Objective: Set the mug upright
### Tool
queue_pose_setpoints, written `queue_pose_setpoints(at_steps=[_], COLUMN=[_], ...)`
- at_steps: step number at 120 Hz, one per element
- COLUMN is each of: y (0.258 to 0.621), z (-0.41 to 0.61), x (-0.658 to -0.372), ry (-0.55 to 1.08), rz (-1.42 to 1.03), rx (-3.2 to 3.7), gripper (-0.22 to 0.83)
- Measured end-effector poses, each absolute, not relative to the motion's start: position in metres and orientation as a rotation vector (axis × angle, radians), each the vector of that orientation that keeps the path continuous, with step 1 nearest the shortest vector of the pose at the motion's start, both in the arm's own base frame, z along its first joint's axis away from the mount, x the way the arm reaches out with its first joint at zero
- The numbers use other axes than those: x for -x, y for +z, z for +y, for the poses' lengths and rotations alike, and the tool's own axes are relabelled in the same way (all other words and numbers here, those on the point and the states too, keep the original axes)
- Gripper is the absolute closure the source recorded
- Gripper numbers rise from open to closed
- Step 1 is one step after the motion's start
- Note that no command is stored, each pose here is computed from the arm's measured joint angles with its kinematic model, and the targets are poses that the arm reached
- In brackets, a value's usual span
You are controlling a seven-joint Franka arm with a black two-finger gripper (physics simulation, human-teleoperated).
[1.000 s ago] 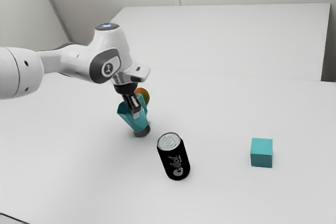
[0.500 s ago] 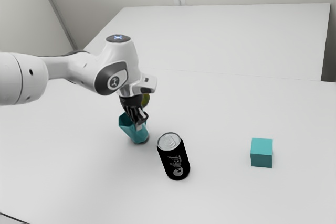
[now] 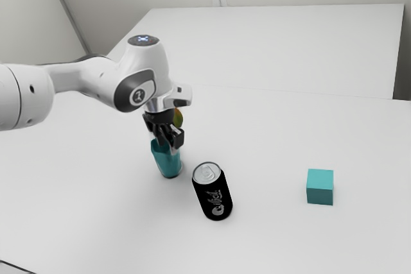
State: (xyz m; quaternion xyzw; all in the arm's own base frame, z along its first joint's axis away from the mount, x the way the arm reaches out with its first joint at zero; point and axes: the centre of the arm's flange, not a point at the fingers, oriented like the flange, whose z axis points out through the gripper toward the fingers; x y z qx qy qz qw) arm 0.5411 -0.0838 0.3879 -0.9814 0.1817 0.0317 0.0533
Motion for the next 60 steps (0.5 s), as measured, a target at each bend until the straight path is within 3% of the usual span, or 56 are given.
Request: queue_pose_setpoints(at_steps=[20, 45, 60], y=[0.432, 0.548, 0.609], z=[-0.088, -0.097, -0.099], x=[-0.540, -0.569, -0.571], ry=[0.032, -0.162, -0.205], rz=[0.494, 0.430, 0.388], rx=[2.977, 3.016, 3.052], gripper=[0.20, 0.07, 0.04])
